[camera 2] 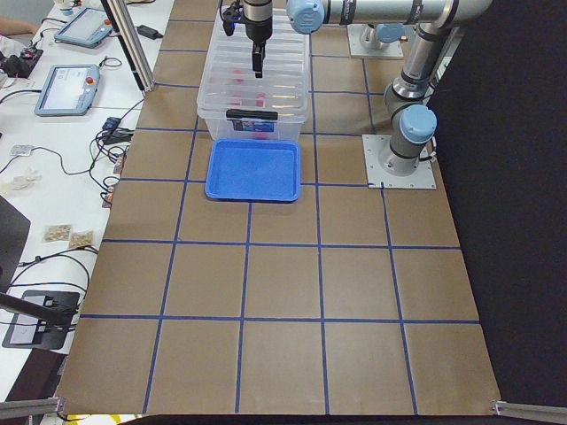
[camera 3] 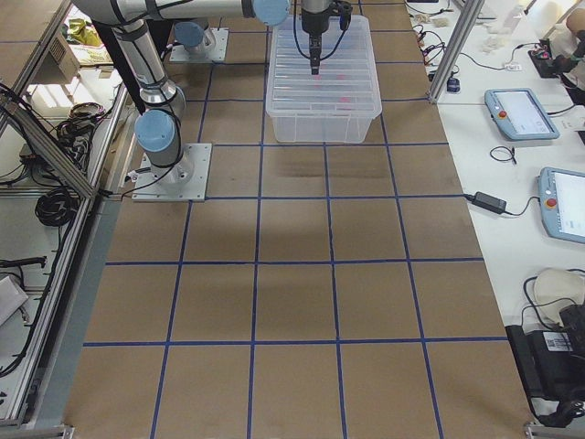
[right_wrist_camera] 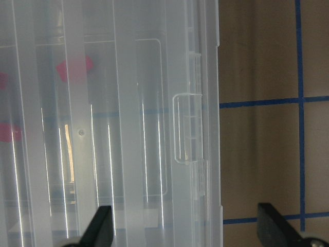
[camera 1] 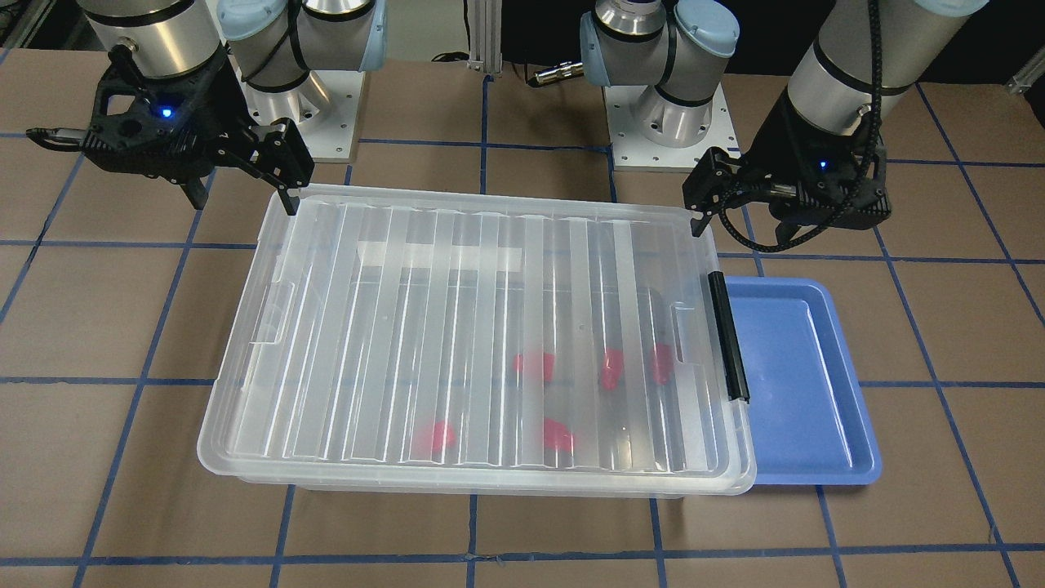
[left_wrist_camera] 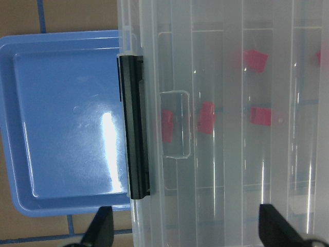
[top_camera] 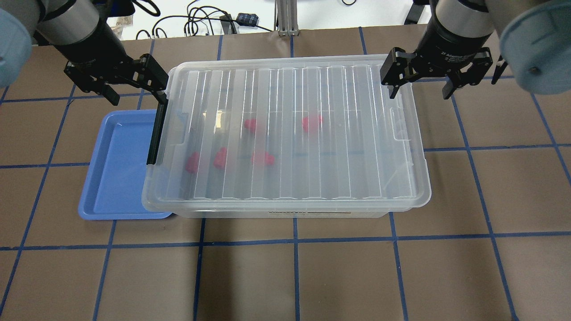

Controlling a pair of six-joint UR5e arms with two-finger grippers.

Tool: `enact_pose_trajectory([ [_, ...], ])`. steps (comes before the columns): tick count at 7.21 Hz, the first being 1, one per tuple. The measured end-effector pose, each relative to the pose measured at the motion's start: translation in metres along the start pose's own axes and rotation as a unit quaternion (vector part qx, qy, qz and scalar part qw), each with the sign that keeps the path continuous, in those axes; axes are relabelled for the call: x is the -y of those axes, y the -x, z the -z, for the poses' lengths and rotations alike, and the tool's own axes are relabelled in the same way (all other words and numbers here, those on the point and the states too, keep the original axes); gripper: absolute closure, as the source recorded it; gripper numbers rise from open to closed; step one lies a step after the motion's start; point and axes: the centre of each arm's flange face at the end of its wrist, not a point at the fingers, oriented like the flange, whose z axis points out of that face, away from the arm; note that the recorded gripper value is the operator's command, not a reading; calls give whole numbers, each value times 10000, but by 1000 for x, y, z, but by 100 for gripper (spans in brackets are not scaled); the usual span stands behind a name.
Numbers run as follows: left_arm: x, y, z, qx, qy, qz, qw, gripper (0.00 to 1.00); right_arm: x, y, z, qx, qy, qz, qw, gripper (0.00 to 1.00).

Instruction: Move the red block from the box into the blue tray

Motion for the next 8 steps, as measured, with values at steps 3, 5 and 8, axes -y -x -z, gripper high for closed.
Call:
enact_pose_trajectory([
  [3,-10,-3,18,3,-112,-20,9999,0,0,0,2,11,-11,4,10000,0],
  [5,-11,-2,17,1,-92,-4,10000,0,3,-1,-4,-1,39,64,10000,0],
  [8,-8,1,8,5,-1,-6,10000,0,24,-17,-59,-14,419,446,9981,0],
])
